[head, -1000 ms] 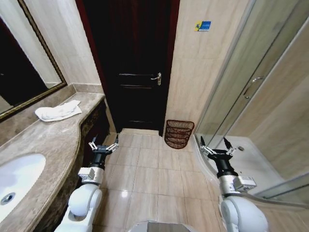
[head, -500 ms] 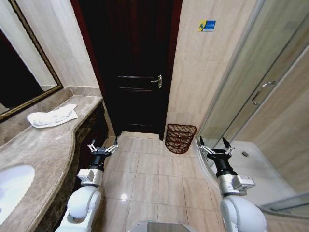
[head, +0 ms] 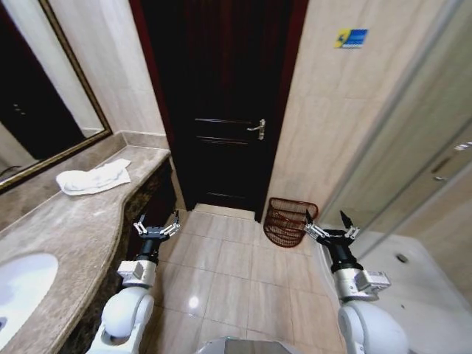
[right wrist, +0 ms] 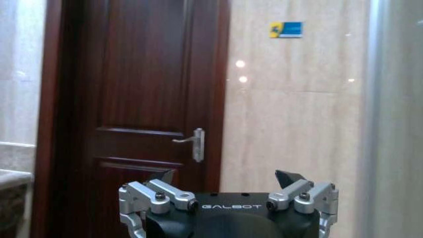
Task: Discard the used towel into the hamper.
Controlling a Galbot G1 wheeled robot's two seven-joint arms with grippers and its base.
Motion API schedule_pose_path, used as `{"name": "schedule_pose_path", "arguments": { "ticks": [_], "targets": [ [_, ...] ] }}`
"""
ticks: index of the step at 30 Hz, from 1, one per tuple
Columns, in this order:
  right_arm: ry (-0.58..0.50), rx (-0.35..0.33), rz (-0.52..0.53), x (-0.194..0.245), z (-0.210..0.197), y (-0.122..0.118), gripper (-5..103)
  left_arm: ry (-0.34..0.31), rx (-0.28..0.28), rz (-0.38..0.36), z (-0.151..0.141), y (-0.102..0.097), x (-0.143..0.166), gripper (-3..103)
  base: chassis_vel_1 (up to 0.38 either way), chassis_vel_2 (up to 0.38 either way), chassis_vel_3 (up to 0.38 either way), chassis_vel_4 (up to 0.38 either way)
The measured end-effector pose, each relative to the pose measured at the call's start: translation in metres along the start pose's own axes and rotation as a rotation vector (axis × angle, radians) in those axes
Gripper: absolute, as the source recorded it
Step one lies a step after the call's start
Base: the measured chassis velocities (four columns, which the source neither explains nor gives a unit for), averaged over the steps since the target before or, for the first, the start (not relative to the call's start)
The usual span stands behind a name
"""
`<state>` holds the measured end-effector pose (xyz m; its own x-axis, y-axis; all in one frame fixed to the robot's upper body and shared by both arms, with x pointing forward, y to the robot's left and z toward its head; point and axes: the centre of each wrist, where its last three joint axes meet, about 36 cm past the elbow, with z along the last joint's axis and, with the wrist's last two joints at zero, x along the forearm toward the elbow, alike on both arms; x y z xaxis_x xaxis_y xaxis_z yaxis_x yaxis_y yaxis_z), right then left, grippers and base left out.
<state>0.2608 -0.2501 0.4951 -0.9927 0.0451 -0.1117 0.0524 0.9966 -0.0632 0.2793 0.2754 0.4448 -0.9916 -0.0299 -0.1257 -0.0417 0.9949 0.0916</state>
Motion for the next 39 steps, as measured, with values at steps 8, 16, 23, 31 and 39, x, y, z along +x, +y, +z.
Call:
{"name": "schedule_pose_path", "arguments": {
  "ticks": [8,16,23,31,39],
  "targets": [
    [-0.005,-0.001,-0.003,-0.0002,-0.0018,-0.0005,100,-0.009,0.002,-0.001,-0.0037,-0.0020,0.0021,100,-0.007,0.235,0.232,-0.011],
    [-0.010,0.000,-0.002,-0.0015,-0.0028,-0.0020,100,-0.014,0.007,-0.004,-0.0054,-0.0033,0.0023,100,-0.008,0.222,0.220,-0.029],
    [-0.012,-0.001,-0.004,-0.0059,-0.0049,-0.0008,100,-0.016,0.015,-0.003,-0.0055,-0.0038,0.0018,100,-0.070,0.212,0.218,-0.058],
    [-0.008,0.001,-0.004,-0.0077,-0.0038,0.0005,100,-0.011,0.013,-0.003,-0.0016,-0.0023,0.0003,100,-0.066,0.223,0.217,-0.059],
    [-0.006,0.001,-0.002,-0.0078,-0.0031,0.0012,100,-0.019,0.014,-0.005,0.0042,-0.0003,-0.0011,100,-0.059,0.204,0.195,-0.071]
  ]
}}
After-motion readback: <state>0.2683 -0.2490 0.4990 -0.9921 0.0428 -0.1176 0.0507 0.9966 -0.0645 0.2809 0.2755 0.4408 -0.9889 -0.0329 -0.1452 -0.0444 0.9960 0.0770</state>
